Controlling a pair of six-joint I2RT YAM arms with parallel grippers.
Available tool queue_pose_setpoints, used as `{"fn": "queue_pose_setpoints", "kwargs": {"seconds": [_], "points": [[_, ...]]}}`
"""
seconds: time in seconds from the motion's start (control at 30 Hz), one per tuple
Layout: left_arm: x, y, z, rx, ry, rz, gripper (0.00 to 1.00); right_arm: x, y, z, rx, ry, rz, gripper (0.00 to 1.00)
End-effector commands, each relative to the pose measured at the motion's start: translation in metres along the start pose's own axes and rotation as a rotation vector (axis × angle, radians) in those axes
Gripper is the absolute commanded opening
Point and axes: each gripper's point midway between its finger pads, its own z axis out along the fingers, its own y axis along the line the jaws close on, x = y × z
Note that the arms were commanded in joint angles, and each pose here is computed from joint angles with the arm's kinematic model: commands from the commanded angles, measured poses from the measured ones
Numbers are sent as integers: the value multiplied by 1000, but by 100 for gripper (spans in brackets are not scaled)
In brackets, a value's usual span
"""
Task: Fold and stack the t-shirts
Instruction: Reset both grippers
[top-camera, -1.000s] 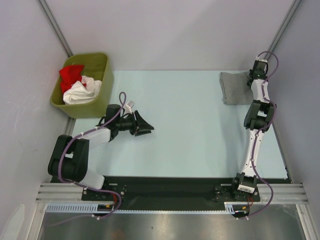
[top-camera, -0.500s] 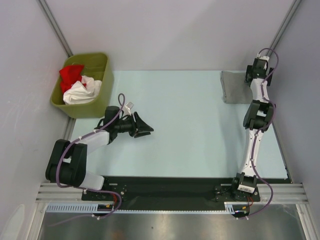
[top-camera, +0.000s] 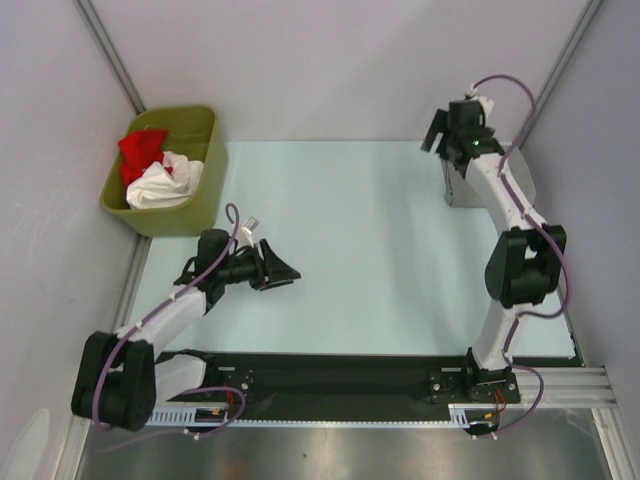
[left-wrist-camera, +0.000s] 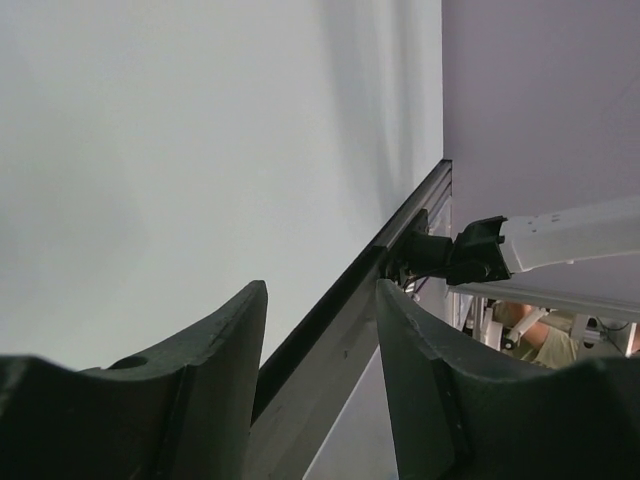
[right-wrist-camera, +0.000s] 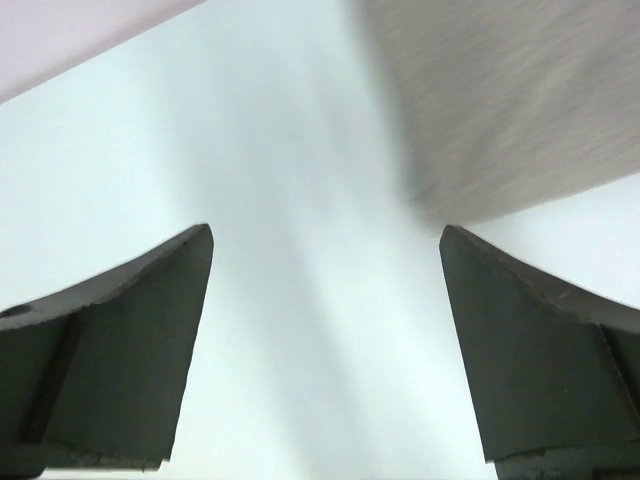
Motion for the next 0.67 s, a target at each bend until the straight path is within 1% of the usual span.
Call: {"fn": "queue_pose_setpoints", "kwargs": {"seconds": [0.0, 0.03, 0.07, 0.1, 0.13, 0.17, 0.2, 0.23, 0.27, 0.3, 0.33, 0.37, 0.4, 0.43, 0.47, 0.5, 0.53, 0.57, 0.63], "points": [[13, 8, -8, -31, -44, 32, 54, 79, 75, -53, -262, 203, 189, 100], [14, 9, -10, -35, -60, 32, 54, 102, 90, -67, -330, 252, 197, 100], [17, 10, -11, -39, -71, 16, 54, 136, 90, -75, -336, 299, 200, 100], [22, 16, -13, -53, -96, 6, 54, 143, 101, -104, -379, 300, 249, 99], [24, 14, -13, -38, -110, 11, 54, 155, 105, -120, -433, 320, 273, 100], [27, 14, -13, -32, -122, -21, 54, 192, 97, -123, -445, 349, 289, 100], [34, 18, -14, -29, -136, -32, 54, 186, 103, -149, -514, 309, 333, 100], [33, 20, -14, -32, -166, -33, 55, 195, 107, -162, -575, 318, 343, 100], [39, 21, -14, -27, -166, -52, 55, 203, 107, -168, -607, 307, 363, 100], [47, 26, -15, -26, -174, -60, 55, 231, 96, -171, -605, 342, 362, 100], [49, 29, -15, -24, -189, -64, 56, 237, 95, -183, -631, 371, 397, 100], [52, 30, -16, -13, -197, -94, 56, 250, 89, -187, -620, 400, 402, 100], [63, 42, -16, -20, -192, -123, 56, 261, 85, -190, -614, 413, 405, 100], [61, 36, -18, 25, -224, -100, 56, 291, 70, -194, -588, 461, 408, 100], [66, 40, -18, 40, -229, -131, 56, 294, 70, -197, -626, 444, 422, 99], [73, 48, -18, 42, -235, -140, 56, 306, 64, -200, -643, 446, 425, 100], [70, 43, -20, 77, -266, -115, 58, 337, 49, -204, -651, 492, 413, 100], [68, 42, -21, 89, -283, -123, 59, 325, 54, -212, -739, 431, 449, 100], [66, 36, -23, 128, -305, -99, 61, 330, 52, -224, -810, 426, 455, 100]]}}
